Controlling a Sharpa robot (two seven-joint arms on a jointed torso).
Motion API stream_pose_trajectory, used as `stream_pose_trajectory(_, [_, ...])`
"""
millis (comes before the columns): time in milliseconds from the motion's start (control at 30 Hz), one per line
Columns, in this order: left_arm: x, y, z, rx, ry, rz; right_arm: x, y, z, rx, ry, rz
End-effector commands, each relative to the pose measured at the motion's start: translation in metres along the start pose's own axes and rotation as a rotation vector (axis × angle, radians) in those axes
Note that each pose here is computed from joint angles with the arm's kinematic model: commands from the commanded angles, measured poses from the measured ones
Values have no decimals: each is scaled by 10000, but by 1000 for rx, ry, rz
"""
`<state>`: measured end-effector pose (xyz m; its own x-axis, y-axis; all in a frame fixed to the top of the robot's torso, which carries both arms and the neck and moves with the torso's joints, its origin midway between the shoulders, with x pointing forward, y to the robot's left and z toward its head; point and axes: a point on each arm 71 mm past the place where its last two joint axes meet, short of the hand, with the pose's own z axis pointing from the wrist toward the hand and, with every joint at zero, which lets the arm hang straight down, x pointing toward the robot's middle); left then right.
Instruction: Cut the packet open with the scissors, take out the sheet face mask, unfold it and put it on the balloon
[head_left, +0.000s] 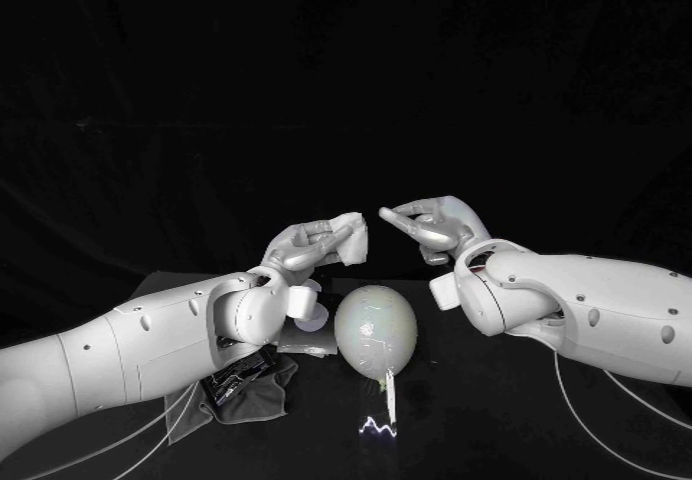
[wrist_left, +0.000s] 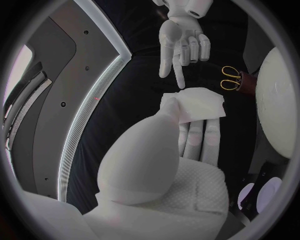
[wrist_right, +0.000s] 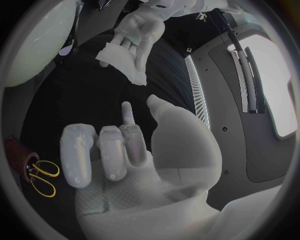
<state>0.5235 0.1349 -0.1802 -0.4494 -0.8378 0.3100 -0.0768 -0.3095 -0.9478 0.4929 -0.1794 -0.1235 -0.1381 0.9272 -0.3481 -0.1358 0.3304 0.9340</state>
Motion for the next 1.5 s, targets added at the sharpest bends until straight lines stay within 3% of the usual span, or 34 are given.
stream_pose_trajectory(33, [40, -7, -7, -9, 34, -29, -21, 8, -24, -30, 22, 2])
stream_pose_trajectory(200, [48, -13, -35, -16, 44, -36, -79, -54, -68, -31, 27, -25])
stream_pose_trajectory(467, [44, -26, -73, -24, 54, -43, -18, -116, -120, -42, 58, -46])
stream_pose_trajectory(1200, [-32, -69, -160, -33, 79, -54, 153, -87, -215, -41, 161, 86])
stream_pose_trajectory(1500, [-38, -76, -179, -37, 84, -54, 214, -88, -207, -34, 178, 102])
